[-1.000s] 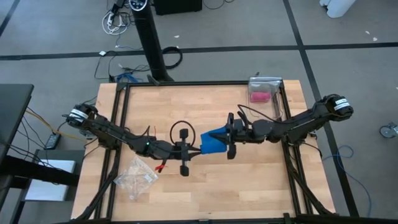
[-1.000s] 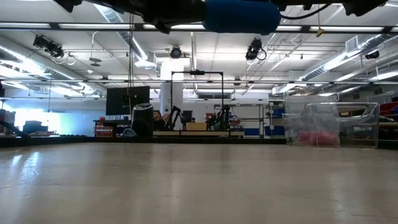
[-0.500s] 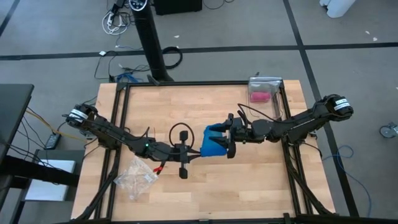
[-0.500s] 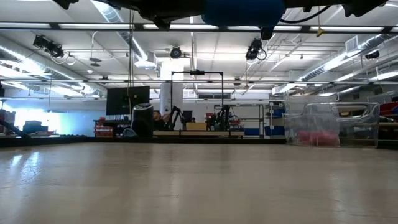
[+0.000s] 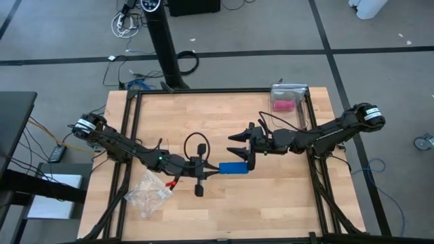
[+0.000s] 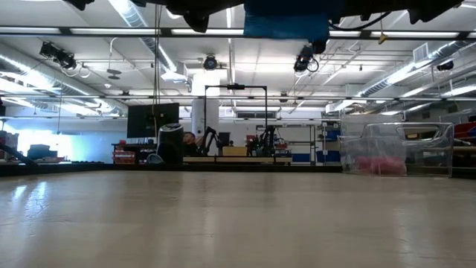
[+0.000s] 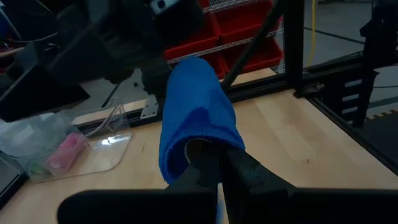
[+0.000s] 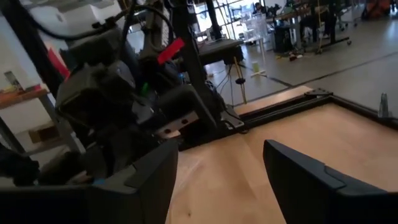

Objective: Roll bandage
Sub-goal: Roll the blue bandage

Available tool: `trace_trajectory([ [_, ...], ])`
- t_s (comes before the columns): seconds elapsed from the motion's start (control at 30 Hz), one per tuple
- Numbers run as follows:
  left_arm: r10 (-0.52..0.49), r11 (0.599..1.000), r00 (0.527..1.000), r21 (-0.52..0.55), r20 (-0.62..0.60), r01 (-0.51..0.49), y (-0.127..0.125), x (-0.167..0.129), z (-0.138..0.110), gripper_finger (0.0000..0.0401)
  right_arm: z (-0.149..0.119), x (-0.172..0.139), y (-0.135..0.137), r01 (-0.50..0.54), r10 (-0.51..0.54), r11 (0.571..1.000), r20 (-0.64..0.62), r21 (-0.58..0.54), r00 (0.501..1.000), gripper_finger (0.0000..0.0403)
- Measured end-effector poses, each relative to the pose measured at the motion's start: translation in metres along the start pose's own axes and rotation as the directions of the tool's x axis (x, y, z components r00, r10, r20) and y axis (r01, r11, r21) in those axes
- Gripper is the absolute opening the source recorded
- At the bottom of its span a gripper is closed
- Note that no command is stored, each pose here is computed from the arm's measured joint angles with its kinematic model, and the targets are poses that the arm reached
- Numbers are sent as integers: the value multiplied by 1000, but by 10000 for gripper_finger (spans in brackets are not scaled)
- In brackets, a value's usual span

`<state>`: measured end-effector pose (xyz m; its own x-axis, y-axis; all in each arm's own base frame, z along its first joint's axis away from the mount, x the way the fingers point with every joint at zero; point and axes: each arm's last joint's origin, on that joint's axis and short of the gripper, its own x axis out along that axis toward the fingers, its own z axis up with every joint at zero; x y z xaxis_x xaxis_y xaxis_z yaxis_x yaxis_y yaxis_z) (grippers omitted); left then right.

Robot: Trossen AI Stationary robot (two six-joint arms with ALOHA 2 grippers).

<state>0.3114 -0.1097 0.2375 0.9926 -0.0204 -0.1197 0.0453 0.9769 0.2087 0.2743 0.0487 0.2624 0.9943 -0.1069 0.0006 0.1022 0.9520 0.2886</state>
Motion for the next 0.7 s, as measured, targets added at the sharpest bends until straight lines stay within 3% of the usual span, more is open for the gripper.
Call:
trace_trajectory([
  [0.13, 4, 1000, 1000, -9, 21, -4, 1, -1, 3, 8, 11, -11, 0, -1, -1, 996, -12, -94, 1000, 241],
  [0.23, 18, 999, 1000, -49, 25, -16, 5, -3, 7, 8, 15, -28, -5, 16, -33, 986, -106, -163, 994, 244],
  [0.4, 5, 997, 995, -79, 105, 3, 15, -13, 24, 8, 5, -52, -9, 35, -69, 986, -212, -162, 975, 242],
  [0.7, -24, 986, 981, -155, 192, 54, 40, -18, 35, 8, -32, -69, -5, -107, 108, 993, 5, -44, 994, 262],
])
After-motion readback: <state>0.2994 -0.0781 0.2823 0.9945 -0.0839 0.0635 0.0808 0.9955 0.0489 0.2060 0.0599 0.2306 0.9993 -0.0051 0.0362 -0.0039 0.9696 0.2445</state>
